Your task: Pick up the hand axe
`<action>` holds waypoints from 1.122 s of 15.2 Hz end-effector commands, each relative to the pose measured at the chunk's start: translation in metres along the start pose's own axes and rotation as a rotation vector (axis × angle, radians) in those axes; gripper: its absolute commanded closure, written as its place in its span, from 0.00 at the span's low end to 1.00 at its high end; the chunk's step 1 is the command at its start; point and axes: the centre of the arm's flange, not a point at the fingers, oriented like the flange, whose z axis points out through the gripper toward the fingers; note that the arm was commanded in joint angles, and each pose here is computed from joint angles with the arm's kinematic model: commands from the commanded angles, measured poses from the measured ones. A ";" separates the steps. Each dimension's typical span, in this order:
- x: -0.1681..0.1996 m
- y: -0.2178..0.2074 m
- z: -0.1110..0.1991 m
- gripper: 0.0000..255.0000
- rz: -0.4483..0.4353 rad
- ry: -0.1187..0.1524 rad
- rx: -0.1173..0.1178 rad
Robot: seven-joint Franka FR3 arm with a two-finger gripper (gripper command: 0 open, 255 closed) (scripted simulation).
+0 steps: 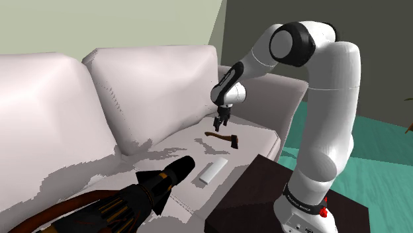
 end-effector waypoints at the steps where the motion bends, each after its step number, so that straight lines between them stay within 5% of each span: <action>1: 0.012 0.015 0.020 0.00 -0.006 -0.003 -0.005; 6: 0.037 0.051 0.068 0.00 -0.018 -0.012 -0.018; 16: 0.036 0.052 0.108 0.00 -0.018 -0.012 -0.018; 17: 0.036 0.051 0.107 1.00 -0.018 -0.012 -0.018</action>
